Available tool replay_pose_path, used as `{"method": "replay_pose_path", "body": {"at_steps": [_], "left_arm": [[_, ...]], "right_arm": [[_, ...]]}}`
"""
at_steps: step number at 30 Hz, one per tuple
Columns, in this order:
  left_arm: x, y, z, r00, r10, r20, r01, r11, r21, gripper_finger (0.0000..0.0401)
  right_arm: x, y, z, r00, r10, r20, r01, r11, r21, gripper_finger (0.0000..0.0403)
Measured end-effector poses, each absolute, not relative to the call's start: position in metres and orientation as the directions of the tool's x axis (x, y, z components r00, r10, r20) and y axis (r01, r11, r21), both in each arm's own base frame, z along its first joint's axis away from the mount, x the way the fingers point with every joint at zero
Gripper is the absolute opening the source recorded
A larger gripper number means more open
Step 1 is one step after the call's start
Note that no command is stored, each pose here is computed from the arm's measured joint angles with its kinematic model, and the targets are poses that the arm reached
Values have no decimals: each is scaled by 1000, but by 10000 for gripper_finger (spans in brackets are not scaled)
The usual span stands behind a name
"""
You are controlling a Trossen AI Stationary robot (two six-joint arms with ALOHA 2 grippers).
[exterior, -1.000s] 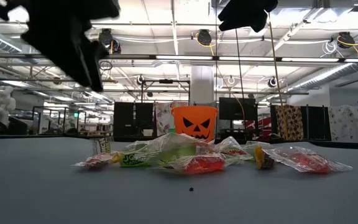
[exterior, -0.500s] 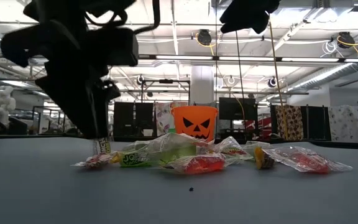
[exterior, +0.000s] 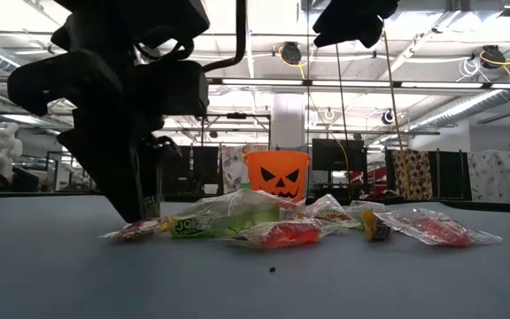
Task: Sort candy by brand, put in halloween buckets
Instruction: Put the long orange gummy into the orange bucket
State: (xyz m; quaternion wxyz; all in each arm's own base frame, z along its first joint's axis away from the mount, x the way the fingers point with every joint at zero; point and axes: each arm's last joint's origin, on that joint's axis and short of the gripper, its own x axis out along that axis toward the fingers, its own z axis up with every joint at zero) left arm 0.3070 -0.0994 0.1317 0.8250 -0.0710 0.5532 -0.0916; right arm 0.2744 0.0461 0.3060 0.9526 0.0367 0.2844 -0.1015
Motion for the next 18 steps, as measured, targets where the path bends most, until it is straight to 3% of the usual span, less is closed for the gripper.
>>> {"method": "replay_pose_path", "body": {"at_steps": [10, 13, 18], "left_arm": [[305, -101, 135, 362, -270, -892, 154, 961, -228, 10], [299, -100, 150, 344, -277, -897, 158, 959, -236, 9], [284, -97, 205, 449, -211, -868, 171, 974, -148, 4]], "right_arm": [[274, 46, 306, 817, -173, -550, 214, 977, 11, 169], [274, 46, 306, 817, -173, -551, 213, 977, 10, 169], [274, 46, 306, 815, -173, -553, 213, 977, 9, 169]]}}
